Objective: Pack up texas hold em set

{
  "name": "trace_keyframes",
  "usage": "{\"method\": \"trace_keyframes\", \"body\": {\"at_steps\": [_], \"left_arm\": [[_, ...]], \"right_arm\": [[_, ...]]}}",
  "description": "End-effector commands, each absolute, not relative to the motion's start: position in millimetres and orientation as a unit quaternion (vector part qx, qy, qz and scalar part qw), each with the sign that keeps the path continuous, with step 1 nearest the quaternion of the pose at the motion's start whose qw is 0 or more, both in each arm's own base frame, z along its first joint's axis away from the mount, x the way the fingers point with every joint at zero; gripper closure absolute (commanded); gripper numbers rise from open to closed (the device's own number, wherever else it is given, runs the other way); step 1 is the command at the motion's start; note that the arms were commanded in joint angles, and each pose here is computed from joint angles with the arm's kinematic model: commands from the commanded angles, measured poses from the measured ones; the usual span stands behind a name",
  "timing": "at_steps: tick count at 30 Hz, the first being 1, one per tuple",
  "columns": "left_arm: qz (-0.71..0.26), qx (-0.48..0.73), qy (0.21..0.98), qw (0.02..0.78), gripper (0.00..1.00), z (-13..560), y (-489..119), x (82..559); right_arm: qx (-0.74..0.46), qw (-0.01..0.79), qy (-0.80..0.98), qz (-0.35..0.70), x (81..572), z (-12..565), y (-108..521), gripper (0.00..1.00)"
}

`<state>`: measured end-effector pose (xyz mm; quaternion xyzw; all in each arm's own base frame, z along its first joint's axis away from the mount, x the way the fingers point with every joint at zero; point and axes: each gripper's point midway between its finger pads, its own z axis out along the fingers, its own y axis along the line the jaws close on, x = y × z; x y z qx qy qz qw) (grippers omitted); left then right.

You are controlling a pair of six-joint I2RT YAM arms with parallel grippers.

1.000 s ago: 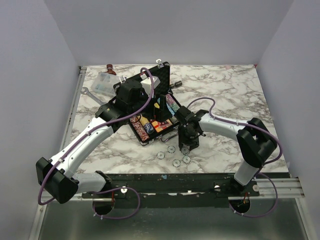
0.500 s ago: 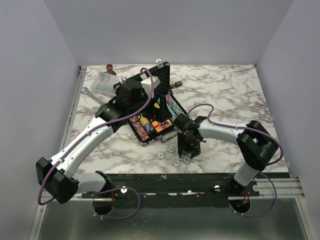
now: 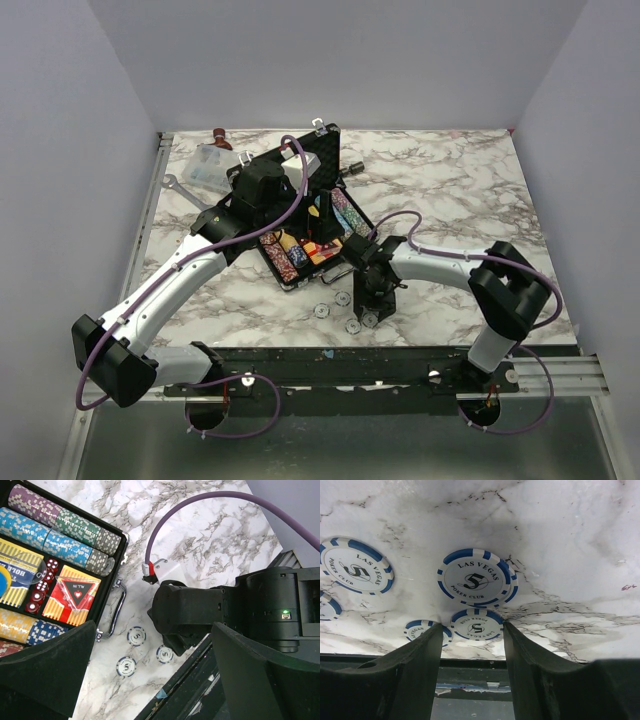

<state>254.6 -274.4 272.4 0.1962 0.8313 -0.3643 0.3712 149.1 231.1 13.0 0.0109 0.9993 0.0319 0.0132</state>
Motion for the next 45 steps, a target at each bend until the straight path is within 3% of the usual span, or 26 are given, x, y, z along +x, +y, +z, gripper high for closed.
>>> {"method": "trace_keyframes", "body": {"at_steps": [1, 8, 22, 37, 45], "left_arm": [[-0.375, 0.205, 0.822, 0.377, 0.03, 279, -277, 251], [-0.375, 0.205, 0.822, 0.376, 0.03, 279, -277, 251], [-0.376, 0.204, 0.823, 0.373, 0.03, 277, -279, 252], [-0.385, 0.206, 0.82, 0.369, 0.03, 279, -280, 249], [-0.391, 0.206, 0.821, 0.361, 0.03, 276, -284, 248]], "right_arm": [[0.019, 0.018, 0.999, -0.023, 150, 3, 217, 0.47], [0.021, 0.026, 0.999, -0.04, 153, 0, 215, 0.47], [0.044, 0.066, 0.997, 0.024, 169, 28, 240, 0.43], [0.037, 0.042, 0.998, -0.041, 164, 13, 222, 0.44], [0.041, 0.018, 0.999, -0.026, 148, 7, 222, 0.44]]}}
